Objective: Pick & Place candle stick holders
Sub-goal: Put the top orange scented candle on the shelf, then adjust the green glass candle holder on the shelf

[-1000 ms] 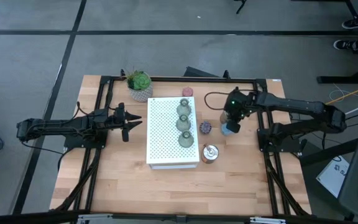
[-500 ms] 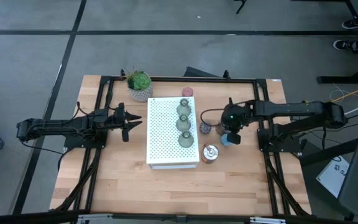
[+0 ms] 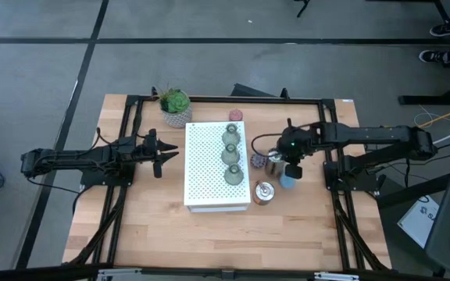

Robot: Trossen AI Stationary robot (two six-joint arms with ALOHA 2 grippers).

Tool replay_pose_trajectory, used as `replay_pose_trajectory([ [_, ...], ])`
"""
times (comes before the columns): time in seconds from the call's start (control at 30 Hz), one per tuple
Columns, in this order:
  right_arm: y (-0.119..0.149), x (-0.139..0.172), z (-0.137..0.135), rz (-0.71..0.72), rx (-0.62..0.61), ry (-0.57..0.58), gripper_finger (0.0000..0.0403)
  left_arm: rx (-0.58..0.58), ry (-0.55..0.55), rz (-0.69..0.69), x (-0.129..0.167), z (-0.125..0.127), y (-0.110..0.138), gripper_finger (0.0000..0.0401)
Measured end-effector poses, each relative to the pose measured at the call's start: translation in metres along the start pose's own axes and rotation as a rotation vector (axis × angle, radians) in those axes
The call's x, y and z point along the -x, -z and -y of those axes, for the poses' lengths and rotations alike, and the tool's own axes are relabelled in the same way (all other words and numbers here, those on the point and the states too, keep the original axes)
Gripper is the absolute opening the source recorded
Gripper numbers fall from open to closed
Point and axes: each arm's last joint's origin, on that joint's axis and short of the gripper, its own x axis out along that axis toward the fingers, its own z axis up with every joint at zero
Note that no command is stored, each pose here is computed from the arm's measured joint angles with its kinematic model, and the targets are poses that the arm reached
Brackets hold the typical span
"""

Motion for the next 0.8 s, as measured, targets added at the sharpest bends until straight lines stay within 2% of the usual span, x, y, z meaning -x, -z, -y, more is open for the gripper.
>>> replay_pose_trajectory([
  [0.23, 0.004, -0.005, -0.004, -0.079, -0.047, -0.005, 0.0043, 0.0, 0.0, 0.001, 0.0, 0.0, 0.0, 0.0107],
  [0.43, 0.003, -0.004, -0.007, -0.062, -0.04, -0.022, 0.0043, 0.0, 0.0, 0.0, 0.0, 0.0, 0.0, 0.0107],
  [0.6, -0.009, 0.001, -0.007, 0.052, 0.03, 0.004, 0.0044, 0.0, 0.0, 0.0, 0.0, 0.0, 0.0, 0.0107],
  [0.8, -0.035, 0.013, 0.001, 0.285, 0.078, 0.151, 0.0052, 0.0, 0.0, 0.0, 0.0, 0.0, 0.0, 0.0107],
])
